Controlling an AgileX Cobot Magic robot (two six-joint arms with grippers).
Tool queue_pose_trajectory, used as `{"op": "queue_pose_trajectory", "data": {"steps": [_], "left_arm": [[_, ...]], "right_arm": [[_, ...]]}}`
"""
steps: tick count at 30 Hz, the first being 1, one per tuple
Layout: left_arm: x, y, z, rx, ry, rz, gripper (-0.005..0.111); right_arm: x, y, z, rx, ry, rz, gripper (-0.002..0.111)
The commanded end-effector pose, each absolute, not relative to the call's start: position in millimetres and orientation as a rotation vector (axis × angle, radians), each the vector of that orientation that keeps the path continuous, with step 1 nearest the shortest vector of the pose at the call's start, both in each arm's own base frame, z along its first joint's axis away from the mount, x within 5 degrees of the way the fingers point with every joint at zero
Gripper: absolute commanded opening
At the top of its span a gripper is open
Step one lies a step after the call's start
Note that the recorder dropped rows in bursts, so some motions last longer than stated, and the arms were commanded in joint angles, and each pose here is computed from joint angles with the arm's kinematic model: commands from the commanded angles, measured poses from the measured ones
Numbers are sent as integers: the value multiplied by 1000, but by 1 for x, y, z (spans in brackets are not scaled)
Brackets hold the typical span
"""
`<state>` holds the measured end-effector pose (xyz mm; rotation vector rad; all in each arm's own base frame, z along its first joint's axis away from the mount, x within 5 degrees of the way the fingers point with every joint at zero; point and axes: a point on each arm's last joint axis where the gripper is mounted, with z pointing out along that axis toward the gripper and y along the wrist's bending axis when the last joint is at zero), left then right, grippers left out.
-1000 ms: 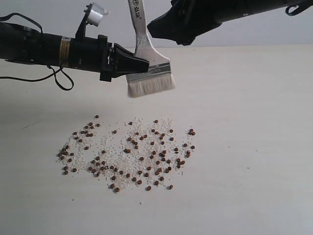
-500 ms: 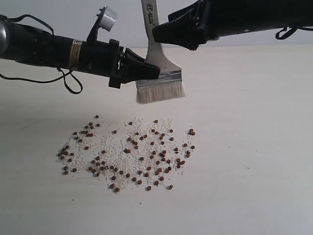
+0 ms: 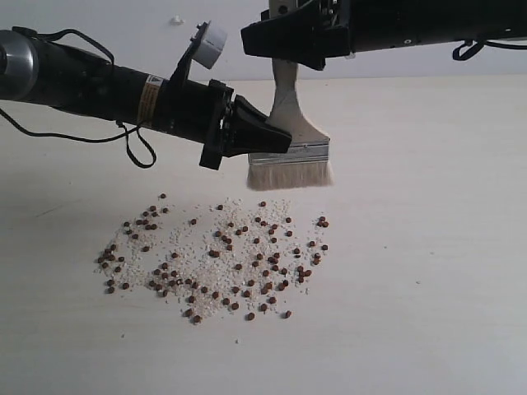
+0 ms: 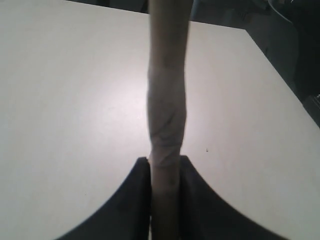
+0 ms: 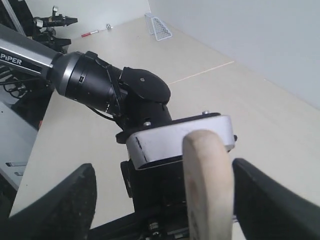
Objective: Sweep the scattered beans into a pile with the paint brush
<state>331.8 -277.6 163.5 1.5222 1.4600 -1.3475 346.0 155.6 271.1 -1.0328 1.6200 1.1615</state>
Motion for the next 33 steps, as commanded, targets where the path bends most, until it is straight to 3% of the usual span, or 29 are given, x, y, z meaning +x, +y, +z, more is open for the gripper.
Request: {"op": "queue_pose_trajectory", "data": {"steps": [1, 11, 16, 21, 28, 30, 32, 33], "left_arm": [[329, -281, 173, 1518, 1421, -1360, 0], [328, -282, 173, 1513, 1429, -1370, 0], [328, -282, 173, 1513, 1429, -1370, 0], [328, -282, 174, 1506, 1430, -1373, 0], [330, -283, 176, 1461, 1432, -1387, 0], [331, -284, 177, 1440, 1431, -1393, 5], [332, -284, 179, 1415, 1430, -1400, 24], [332, -285, 180, 1394, 1430, -1405, 41]], "right_arm": [[348, 155, 268, -1023, 1640, 1186, 66], [349, 156, 257, -1038, 1641, 1246, 56], [350, 156, 257, -1037, 1642, 1244, 33], [350, 156, 257, -1026, 1653, 1254, 0], [350, 156, 257, -1022, 1660, 1257, 0], [350, 156, 256, -1019, 1664, 1250, 0], [352, 156, 256, -1008, 1674, 1233, 0], [353, 156, 255, -998, 1680, 1222, 0]]}}
